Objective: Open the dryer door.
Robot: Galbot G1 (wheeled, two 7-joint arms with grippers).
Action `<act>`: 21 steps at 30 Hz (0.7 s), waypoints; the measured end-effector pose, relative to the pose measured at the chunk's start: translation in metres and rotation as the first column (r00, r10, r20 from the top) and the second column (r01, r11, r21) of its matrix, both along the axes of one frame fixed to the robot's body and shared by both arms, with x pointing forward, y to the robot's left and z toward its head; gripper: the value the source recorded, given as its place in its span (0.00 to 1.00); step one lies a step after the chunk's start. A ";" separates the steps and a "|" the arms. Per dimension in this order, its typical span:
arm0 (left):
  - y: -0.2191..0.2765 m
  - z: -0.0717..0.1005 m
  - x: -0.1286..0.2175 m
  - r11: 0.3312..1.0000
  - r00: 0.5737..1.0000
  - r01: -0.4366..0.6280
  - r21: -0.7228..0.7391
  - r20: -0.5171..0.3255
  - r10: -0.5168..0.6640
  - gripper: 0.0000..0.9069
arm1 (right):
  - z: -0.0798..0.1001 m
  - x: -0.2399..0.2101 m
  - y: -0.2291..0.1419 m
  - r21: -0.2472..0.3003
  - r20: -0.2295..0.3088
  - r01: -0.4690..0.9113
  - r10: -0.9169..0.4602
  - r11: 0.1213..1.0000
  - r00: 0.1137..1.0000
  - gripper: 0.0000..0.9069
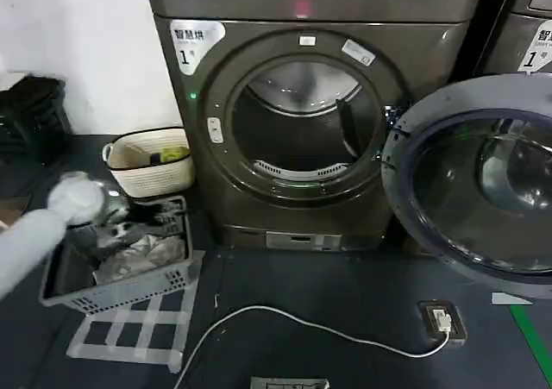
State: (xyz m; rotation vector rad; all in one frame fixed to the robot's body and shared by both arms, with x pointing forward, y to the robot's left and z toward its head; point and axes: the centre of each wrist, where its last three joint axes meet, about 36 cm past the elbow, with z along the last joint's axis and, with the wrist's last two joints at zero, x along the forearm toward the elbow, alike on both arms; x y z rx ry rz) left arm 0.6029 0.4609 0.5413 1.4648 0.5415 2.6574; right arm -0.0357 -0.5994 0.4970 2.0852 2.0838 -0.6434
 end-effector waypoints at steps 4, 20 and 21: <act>0.021 -0.001 0.002 0.981 0.999 -0.042 0.191 0.014 0.040 1.00 | 0.001 0.001 0.000 -0.003 0.023 -0.015 0.015 1.000 1.000 1.00; 0.032 -0.033 0.006 0.924 0.993 -0.071 0.376 -0.056 0.100 1.00 | -0.006 -0.004 0.005 -0.009 0.018 -0.032 0.032 0.999 0.999 1.00; 0.032 -0.032 0.007 0.924 0.993 -0.071 0.376 -0.056 0.099 1.00 | -0.007 -0.004 0.006 -0.008 0.017 -0.032 0.032 0.999 0.999 1.00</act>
